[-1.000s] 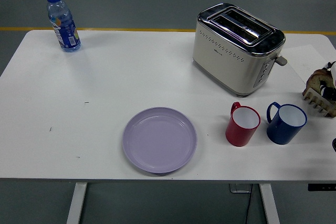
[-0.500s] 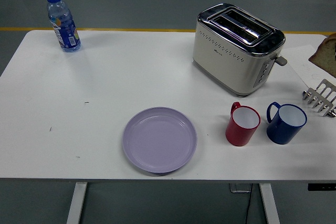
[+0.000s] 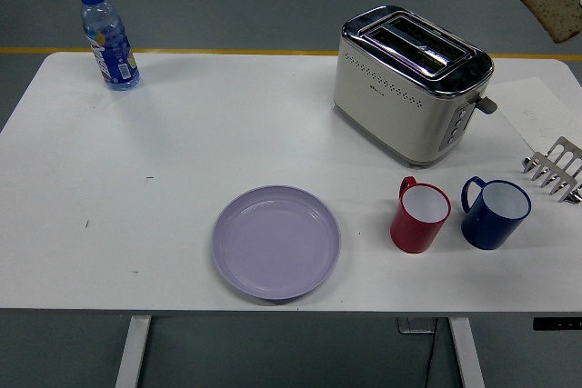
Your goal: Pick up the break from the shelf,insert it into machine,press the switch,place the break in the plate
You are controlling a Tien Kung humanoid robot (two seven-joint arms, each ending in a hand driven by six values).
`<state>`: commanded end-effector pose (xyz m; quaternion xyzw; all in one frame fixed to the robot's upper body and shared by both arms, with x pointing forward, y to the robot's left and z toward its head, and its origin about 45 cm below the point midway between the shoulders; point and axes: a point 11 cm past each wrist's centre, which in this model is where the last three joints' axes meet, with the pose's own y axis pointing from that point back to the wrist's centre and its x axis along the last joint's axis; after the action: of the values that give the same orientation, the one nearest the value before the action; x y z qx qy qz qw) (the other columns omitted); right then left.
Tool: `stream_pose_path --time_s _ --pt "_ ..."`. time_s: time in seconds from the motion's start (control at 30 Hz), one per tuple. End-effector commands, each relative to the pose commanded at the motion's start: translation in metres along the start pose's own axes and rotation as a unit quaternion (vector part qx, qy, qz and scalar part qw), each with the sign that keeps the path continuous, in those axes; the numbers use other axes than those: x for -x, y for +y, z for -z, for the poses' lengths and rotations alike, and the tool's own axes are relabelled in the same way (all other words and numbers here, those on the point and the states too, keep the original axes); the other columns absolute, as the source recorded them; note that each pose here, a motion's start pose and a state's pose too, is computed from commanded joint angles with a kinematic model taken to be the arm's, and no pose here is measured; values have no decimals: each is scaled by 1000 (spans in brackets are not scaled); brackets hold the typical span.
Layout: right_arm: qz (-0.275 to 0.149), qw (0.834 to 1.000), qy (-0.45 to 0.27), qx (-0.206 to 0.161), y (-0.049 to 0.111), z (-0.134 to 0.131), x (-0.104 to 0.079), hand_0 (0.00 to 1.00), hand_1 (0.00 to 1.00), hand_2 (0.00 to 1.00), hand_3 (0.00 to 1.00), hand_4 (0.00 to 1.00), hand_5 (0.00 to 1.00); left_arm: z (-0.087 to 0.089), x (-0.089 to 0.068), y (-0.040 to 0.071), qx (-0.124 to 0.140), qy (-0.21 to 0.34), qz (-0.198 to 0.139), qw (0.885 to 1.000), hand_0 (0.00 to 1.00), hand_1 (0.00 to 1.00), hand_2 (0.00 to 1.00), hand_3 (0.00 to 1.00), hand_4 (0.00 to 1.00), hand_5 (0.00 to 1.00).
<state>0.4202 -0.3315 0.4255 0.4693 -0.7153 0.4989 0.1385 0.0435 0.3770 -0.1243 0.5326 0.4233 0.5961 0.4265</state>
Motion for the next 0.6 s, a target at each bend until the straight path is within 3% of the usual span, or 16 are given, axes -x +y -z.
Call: stream_pose_path --time_s 0.3,0.6 --pt "7 996 -84 13 -17 7 30 268 309 377 460 476 2 -1 1 0 2 5 0 1000 716 786 809 728 436 960" --pt "42 993 -103 29 -22 15 82 264 304 373 458 472 2 -3 1 0 3 4 -1 1000 713 783 808 727 436 958"
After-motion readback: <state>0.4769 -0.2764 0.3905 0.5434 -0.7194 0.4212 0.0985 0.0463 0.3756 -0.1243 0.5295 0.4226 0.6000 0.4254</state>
